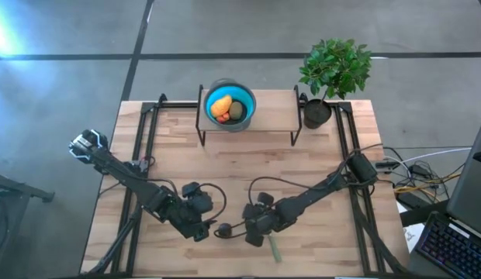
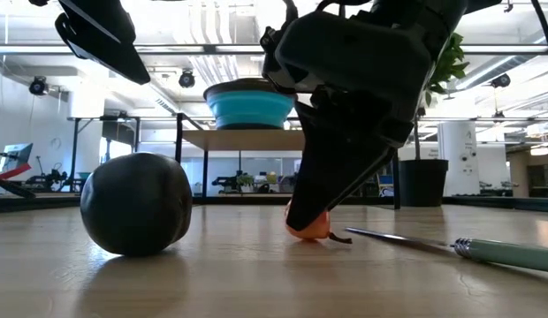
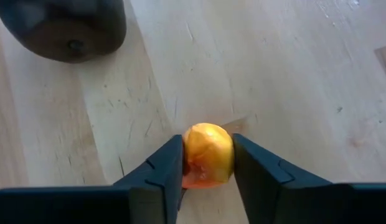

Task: Pick & Place Fruit
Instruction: Put the orange pear into the blue strainer bowl

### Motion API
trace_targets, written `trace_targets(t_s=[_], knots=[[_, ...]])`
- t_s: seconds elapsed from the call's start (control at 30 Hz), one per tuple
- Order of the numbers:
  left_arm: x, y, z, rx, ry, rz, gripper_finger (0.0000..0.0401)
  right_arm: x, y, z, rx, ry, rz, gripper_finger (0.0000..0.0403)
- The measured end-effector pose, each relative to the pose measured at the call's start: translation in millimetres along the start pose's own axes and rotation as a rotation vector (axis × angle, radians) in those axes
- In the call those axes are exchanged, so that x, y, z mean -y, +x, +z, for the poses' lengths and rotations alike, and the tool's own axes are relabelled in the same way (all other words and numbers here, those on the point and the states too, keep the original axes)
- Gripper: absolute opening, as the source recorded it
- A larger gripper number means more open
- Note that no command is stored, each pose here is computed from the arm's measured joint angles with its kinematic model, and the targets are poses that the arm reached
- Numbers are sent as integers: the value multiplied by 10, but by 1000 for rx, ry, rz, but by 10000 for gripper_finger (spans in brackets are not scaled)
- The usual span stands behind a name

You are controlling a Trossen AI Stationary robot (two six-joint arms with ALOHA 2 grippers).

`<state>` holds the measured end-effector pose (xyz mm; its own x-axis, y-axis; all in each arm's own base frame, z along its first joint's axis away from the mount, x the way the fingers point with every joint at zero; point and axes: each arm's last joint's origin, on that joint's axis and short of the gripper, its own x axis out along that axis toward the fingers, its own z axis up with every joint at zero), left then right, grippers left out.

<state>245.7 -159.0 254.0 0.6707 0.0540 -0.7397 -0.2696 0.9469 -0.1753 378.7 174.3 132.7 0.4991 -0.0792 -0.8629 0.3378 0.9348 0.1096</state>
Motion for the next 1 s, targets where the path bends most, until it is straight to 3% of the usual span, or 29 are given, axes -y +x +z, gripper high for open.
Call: trace_targets(t_s=[0.27,0.63,1.0], knots=[[0,0,0,0,0,0,312,2,0,3,-2,0,2,81],[0,0,-1,-2,0,-1,312,-3,-45,17,-9,-8,23,79],[-6,1,-7,-9,4,4,312,94,-388,249,54,-57,61,82]])
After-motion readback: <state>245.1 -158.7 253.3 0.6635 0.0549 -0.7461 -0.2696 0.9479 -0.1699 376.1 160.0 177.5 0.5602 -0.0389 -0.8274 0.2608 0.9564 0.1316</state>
